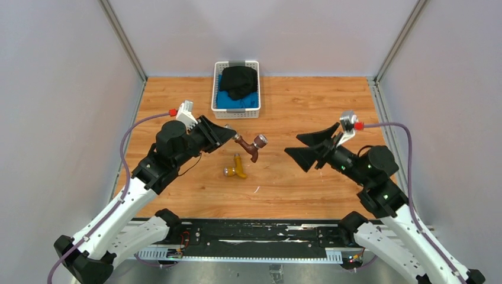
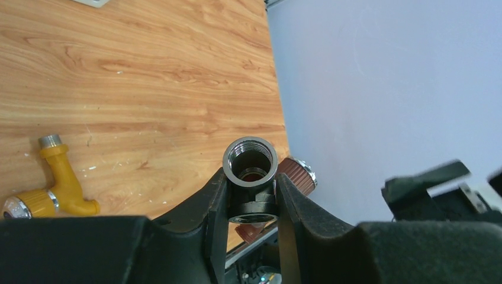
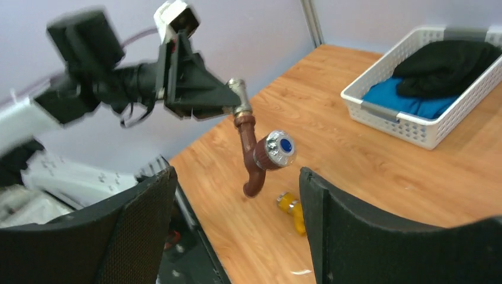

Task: Install the water faucets
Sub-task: Screw the water faucet onto the adaptor.

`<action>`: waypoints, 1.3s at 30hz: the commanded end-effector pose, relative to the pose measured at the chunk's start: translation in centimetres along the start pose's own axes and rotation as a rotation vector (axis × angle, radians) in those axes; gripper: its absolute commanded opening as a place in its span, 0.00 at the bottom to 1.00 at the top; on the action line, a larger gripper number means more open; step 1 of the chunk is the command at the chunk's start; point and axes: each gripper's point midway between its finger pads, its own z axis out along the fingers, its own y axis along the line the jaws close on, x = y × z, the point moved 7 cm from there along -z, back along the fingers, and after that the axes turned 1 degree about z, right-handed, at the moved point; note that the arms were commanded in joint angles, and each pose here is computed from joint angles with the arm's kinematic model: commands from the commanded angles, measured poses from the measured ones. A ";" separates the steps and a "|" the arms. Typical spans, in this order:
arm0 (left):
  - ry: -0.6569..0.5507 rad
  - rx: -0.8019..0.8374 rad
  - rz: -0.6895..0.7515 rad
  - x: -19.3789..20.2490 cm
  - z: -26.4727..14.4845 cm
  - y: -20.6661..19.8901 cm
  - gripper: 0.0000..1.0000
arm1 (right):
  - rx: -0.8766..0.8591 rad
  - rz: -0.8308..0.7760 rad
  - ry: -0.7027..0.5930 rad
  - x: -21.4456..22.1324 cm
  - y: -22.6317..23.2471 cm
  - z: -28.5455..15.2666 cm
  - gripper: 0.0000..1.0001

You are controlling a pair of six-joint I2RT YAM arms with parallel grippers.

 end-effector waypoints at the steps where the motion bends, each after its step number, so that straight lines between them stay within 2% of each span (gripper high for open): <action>1: 0.013 0.012 -0.028 -1.2 0.1 -2.1 0.00 | 0.041 -0.536 0.097 1.6 -1.0 -2.0 0.76; 6: 0.068 -0.048 -0.022 -1.1 0.7 -2.1 0.00 | 0.034 -0.845 0.171 2.7 0.2 -1.1 0.79; 9: 0.075 -0.058 -0.019 -1.1 0.6 -2.1 0.00 | 0.075 -0.913 0.150 2.7 1.0 0.6 0.79; 12: 0.080 -0.069 -0.020 -1.0 0.4 -1.9 0.00 | 0.004 -0.950 0.156 2.9 2.3 2.2 0.61; 13: 0.081 -0.074 -0.020 -0.9 0.3 -1.8 0.00 | -0.027 -1.011 0.162 3.3 2.5 2.6 0.59; 18: 0.071 -0.090 -0.018 -1.2 -0.2 -1.9 0.00 | -0.066 -1.480 0.080 5.3 3.0 3.0 0.74; 20: 0.064 -0.087 -0.017 -1.3 -0.4 -2.0 0.00 | -0.073 -1.604 0.053 6.0 3.0 2.9 0.80; 24: 0.057 -0.078 -0.015 -1.5 -0.6 -2.3 0.00 | -0.099 -1.805 0.030 7.1 3.0 3.1 0.85; 27: 0.062 -0.068 -0.015 -1.5 -0.5 -2.5 0.00 | -0.061 -1.926 0.017 7.7 2.9 3.6 0.86; 32: 0.074 -0.055 -0.019 -1.3 -0.3 -2.5 0.00 | 0.041 -2.065 -0.093 8.1 3.3 4.7 0.88; 39: 0.086 -0.034 -0.047 -1.2 -0.2 -2.6 0.00 | 0.056 -2.155 -0.033 10.3 2.8 6.3 0.89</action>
